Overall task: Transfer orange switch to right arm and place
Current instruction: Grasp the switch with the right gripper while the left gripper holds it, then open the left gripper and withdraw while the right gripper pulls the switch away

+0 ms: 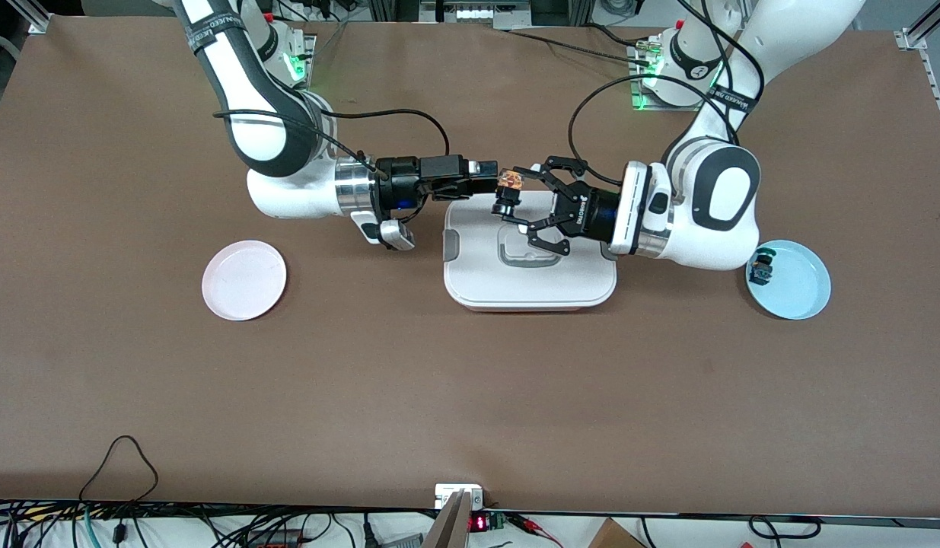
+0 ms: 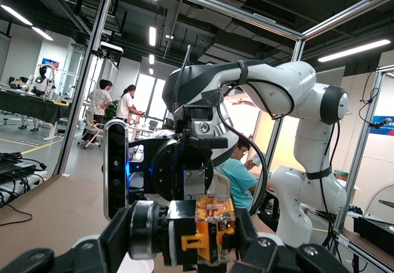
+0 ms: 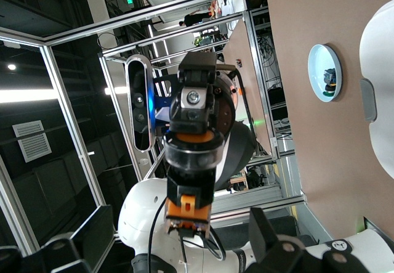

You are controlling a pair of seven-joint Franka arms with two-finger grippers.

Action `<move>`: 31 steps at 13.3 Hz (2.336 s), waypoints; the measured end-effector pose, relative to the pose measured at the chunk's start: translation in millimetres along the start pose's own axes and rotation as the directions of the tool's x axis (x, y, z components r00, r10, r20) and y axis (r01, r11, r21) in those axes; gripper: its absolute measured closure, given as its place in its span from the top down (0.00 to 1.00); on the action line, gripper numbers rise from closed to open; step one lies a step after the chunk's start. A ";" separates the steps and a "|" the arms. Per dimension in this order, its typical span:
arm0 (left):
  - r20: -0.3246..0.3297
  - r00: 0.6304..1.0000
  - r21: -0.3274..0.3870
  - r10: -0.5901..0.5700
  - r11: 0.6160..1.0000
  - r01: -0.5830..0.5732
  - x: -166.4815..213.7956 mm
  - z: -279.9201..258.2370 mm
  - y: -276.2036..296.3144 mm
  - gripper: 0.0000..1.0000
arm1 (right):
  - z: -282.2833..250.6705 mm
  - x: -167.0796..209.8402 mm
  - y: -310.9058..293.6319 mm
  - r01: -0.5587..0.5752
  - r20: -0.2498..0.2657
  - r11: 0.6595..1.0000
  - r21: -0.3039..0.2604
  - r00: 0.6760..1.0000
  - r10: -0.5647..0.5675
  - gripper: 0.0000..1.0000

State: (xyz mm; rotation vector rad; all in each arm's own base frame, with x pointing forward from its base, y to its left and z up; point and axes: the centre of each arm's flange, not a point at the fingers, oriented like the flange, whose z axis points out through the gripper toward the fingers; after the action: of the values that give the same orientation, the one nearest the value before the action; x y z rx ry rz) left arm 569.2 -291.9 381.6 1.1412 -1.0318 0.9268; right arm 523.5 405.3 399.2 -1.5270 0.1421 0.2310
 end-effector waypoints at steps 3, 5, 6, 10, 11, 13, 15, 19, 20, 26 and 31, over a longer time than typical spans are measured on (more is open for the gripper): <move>0.002 1.000 0.002 0.003 1.000 -0.003 -1.2 4.2 0.5 0.72 | 0.0 0.0 0.0 0.001 0.000 1.000 0.000 1.000 -0.001 0.88; 0.003 1.000 0.003 0.006 1.000 -0.006 -1.4 4.2 0.4 0.72 | 0.0 0.0 0.1 0.004 -0.001 1.000 0.000 1.000 -0.004 0.79; 0.003 1.000 0.004 0.006 1.000 -0.006 -1.7 4.1 0.4 0.72 | -0.2 0.2 0.2 0.008 -0.003 1.000 -0.002 1.000 -0.008 0.65; -0.006 1.000 0.010 0.020 1.000 -0.020 -1.2 3.7 0.3 0.72 | -1.8 0.7 4.3 0.004 -0.012 1.000 -0.009 1.000 -0.004 0.33; -0.006 1.000 0.010 0.021 1.000 -0.021 -1.3 3.7 0.3 0.72 | -1.9 0.7 4.4 0.004 -0.012 1.000 -0.009 1.000 -0.004 0.33; -0.006 1.000 0.010 0.022 1.000 -0.022 -1.3 3.7 0.3 0.72 | -1.9 0.7 4.4 0.004 -0.012 1.000 -0.009 1.000 -0.004 0.33; -0.006 1.000 0.010 0.022 1.000 -0.022 -1.3 3.7 0.3 0.72 | -1.9 0.8 4.5 0.004 -0.012 1.000 -0.009 1.000 -0.004 0.33; -0.004 1.000 0.009 0.020 1.000 -0.020 -2.5 5.4 0.8 0.97 | -2.1 1.2 3.0 0.013 -0.014 1.000 -0.008 1.000 -0.013 0.33; -0.004 1.000 0.010 0.021 1.000 -0.020 -2.3 5.3 0.8 1.00 | -3.2 2.0 2.6 0.016 -0.016 1.000 -0.008 1.000 -0.016 0.33; -0.001 1.000 0.023 0.023 0.999 -0.023 -0.9 1.6 -0.6 1.00 | -42.0 21.8 -9.0 0.048 -0.016 0.999 -0.009 0.999 -0.048 0.33; 0.003 0.999 0.039 0.040 0.998 -0.040 7.0 -39.4 -6.0 1.00 | -189.3 49.0 -24.6 0.102 0.143 0.994 -0.048 0.985 -0.094 0.33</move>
State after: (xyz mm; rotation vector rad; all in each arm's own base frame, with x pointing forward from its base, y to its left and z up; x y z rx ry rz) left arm 583.0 -253.9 382.8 1.1577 -1.0455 0.9810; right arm 586.8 218.7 403.7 -1.5627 -0.0515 0.2651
